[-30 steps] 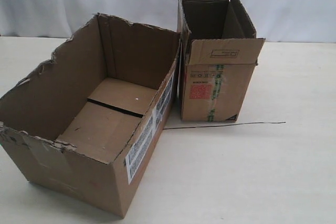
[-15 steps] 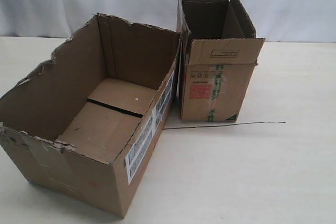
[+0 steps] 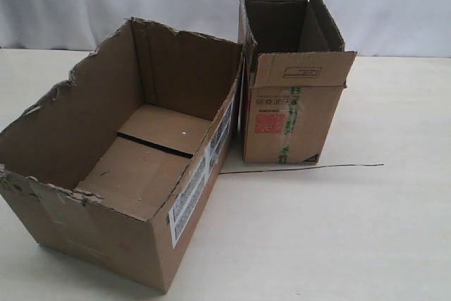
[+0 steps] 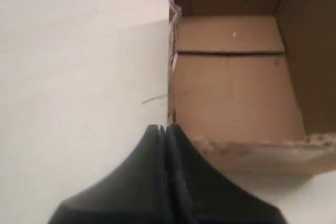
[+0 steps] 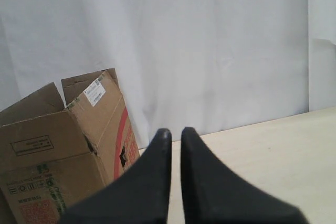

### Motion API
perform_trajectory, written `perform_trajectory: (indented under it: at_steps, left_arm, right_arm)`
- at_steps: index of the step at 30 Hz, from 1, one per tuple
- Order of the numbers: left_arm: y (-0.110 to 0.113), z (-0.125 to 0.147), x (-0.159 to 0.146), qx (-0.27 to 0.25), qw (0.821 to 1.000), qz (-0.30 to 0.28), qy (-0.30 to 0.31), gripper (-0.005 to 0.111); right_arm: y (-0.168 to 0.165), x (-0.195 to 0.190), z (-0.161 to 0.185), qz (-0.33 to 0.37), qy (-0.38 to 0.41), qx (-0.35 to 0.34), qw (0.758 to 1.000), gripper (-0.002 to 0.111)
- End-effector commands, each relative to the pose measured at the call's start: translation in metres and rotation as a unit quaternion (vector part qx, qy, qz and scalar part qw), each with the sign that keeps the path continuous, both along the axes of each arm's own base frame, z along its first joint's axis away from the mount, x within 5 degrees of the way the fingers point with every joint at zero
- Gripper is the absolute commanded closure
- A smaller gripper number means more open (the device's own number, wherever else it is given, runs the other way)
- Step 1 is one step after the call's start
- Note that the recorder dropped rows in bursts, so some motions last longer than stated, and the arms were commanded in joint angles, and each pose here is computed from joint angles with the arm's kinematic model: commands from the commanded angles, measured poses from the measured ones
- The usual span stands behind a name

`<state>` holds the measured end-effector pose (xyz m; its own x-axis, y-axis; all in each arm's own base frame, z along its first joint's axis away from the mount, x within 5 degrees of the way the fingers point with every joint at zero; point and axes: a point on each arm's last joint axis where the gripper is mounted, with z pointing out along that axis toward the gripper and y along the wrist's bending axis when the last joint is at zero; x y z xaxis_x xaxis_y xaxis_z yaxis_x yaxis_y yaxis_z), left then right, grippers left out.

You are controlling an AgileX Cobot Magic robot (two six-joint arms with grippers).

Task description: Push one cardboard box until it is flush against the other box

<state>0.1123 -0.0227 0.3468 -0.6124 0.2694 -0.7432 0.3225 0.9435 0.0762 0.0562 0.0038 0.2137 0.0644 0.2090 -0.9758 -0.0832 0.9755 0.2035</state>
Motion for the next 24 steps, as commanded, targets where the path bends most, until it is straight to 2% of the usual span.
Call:
perform_trajectory:
  at_steps: [1,5,11,21,24]
  left_arm:
    - [0.000,0.014,-0.017,0.053,0.994,-0.047,0.078,0.107]
    - [-0.008,0.009,-0.018,0.045,0.992,-0.085,0.086,0.107]
    - [-0.030,-0.008,-0.024,-0.004,0.974,-0.199,0.112,0.107]
    - [-0.036,-0.053,-0.032,0.077,0.928,-0.335,0.143,0.107]
    - [-0.040,-0.062,-0.035,0.077,0.913,-0.375,0.143,0.107]
  right_arm:
    - [0.000,0.000,-0.002,0.001,0.003,-0.001,1.000,0.103]
    - [0.000,0.000,-0.002,0.001,0.003,-0.001,1.000,0.103]
    - [0.000,0.000,-0.002,0.001,0.003,-0.001,1.000,0.103]
    - [0.000,0.000,-0.002,0.001,0.003,-0.001,1.000,0.103]
    - [0.000,0.000,-0.002,0.001,0.003,-0.001,1.000,0.103]
